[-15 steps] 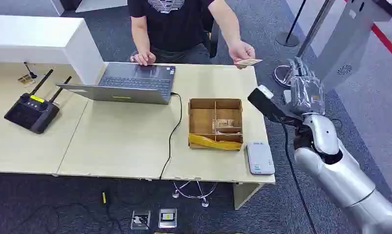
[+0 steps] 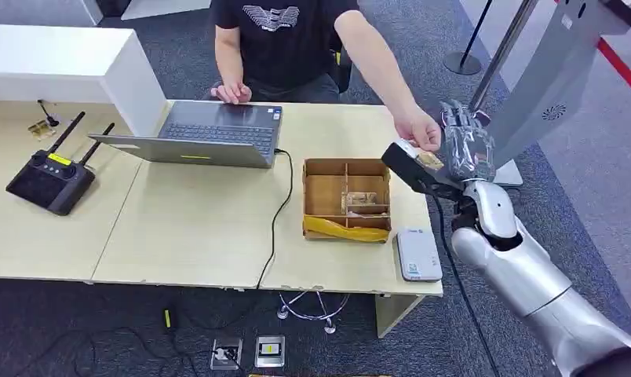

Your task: Pass the card to the sensor for recognition and then transmit it.

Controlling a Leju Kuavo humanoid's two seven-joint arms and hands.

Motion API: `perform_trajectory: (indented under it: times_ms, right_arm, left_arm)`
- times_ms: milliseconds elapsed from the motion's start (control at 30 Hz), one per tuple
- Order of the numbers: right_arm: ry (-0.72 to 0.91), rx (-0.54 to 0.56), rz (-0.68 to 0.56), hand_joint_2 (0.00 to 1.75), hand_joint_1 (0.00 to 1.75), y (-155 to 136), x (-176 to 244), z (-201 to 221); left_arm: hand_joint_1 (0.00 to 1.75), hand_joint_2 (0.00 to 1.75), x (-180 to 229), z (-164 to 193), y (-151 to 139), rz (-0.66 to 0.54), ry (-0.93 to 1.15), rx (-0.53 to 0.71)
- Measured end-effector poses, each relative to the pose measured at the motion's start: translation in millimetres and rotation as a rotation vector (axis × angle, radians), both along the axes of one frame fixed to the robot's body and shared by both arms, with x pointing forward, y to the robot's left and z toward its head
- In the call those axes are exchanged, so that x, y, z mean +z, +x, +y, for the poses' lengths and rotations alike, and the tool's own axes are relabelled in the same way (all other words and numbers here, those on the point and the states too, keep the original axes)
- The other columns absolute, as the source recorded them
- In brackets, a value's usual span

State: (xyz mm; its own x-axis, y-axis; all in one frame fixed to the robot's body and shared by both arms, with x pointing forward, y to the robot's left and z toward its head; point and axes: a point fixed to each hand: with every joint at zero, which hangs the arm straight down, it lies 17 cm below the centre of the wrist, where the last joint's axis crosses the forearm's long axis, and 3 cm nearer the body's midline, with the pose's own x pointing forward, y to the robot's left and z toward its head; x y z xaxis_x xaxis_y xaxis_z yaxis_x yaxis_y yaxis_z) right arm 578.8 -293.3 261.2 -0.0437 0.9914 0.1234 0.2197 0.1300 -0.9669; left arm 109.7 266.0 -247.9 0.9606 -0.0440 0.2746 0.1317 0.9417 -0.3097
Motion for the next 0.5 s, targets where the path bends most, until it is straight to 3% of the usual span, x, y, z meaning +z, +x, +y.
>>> perform_trajectory:
  times_ms: [33,67,500]
  right_arm:
    - [-0.001,0.001,0.001,1.75,0.0,0.9,-0.8,1.2]
    - [-0.003,0.003,-0.001,1.75,1.75,1.8,-0.9,2.5]
    - [0.045,-0.015,-0.018,1.75,1.75,9.0,-6.0,-1.1]
  left_arm:
    - [0.0,0.0,0.0,-0.5,0.1,0.0,-0.001,0.001]
    - [0.0,0.0,0.1,-1.3,0.0,0.0,-0.002,0.001]
    - [0.0,0.0,0.1,-4.9,-0.7,-0.002,-0.006,-0.008]
